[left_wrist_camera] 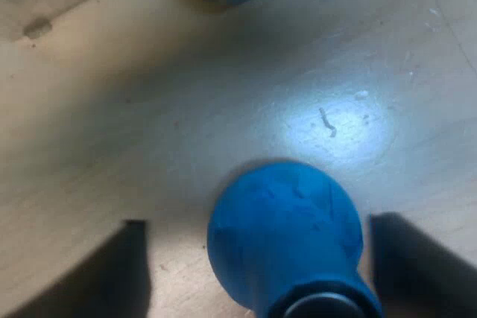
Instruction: Grind coffee beans and then tamp
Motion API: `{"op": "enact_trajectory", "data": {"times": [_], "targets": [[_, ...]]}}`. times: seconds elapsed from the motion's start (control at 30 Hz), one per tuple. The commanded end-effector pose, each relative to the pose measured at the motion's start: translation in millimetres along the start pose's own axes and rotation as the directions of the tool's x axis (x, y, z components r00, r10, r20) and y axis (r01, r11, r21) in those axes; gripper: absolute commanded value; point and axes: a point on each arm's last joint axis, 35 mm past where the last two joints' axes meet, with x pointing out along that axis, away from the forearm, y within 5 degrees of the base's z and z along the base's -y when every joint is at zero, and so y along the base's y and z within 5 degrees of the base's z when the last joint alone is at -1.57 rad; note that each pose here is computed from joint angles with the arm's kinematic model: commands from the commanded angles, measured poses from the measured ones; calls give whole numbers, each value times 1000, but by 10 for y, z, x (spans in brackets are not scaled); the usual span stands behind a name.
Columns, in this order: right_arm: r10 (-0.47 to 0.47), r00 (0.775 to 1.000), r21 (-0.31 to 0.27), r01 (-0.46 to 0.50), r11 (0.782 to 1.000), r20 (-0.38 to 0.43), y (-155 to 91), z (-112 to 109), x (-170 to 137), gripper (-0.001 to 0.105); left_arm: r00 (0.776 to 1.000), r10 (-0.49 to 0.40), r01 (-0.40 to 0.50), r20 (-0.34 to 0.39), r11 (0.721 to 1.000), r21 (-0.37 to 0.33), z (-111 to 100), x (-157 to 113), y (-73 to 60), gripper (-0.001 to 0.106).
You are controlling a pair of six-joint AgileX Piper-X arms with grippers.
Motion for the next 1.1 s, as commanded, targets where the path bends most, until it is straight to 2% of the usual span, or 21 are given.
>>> {"op": "enact_trajectory", "data": {"times": [0.03, 0.1, 0.17, 0.3, 0.37, 0.4, 0.47, 0.57, 0.63, 0.73, 0.9, 0.97, 1.0, 1.03, 1.07, 1.1], "targets": [[8, 1000, -13, -8, 1000, -13, -9, 52, -22, 76, 1000, 8, -8, -6, 1000, -12, 48, -61, 0, 77], [11, 998, -20, -12, 1000, -58, -12, 81, -44, 76, 1000, 12, -12, 12, 1000, -10, 88, -145, -9, 80], [14, 994, -26, -17, 1000, -106, -19, 130, -76, 76, 998, 13, -13, 63, 1000, -4, 153, -302, -27, 82], [16, 991, -27, -20, 999, -130, -32, 257, -131, 76, 984, 13, -15, 179, 1000, 7, 217, -639, -66, 82], [12, 990, -28, -17, 999, -141, -45, 361, -178, 76, 955, 26, -31, 294, 999, 14, 220, -949, -96, 82], [10, 988, -29, -15, 999, -152, -48, 371, -189, 76, 950, 28, -34, 310, 999, 15, 215, -1000, -101, 82], [-27, 983, -28, 22, 999, -184, -74, 469, -256, 76, 915, 23, -35, 402, 999, 22, 184, -1271, -132, 82], [-74, 969, -30, 69, 997, -234, -136, 610, -373, 76, 866, 16, -37, 500, 999, 31, 124, -1581, -168, 82], [-85, 960, -18, 83, 996, -267, -197, 689, -454, 77, 845, 13, -37, 535, 999, 35, 92, -1718, -183, 82], [-117, 946, 43, 136, 990, -303, -352, 814, -587, 77, 818, 9, -38, 575, 999, 38, 45, -1893, -203, 82], [-189, 931, 127, 238, 963, -314, -669, 953, -790, 77, 801, 7, -39, 599, 998, 41, 43, -2126, -230, 82], [-194, 934, 210, 263, 942, -298, -850, 934, -908, 77, 775, 18, -38, 632, 999, 17, 88, -2282, -207, 82], [-203, 933, 235, 278, 931, -299, -897, 918, -943, 77, 770, 20, -35, 637, 999, 11, 95, -2306, -200, 82], [-215, 930, 277, 300, 913, -299, -988, 883, -1020, 77, 757, 28, -32, 653, 999, -7, 109, -2378, -171, 82], [-238, 923, 304, 331, 893, -304, -1063, 849, -1091, 77, 746, 38, -31, 665, 999, -21, 116, -2432, -146, 82], [-250, 918, 314, 345, 884, -308, -1091, 834, -1121, 77, 738, 43, -26, 674, 999, -36, 117, -2472, -131, 82]]}}
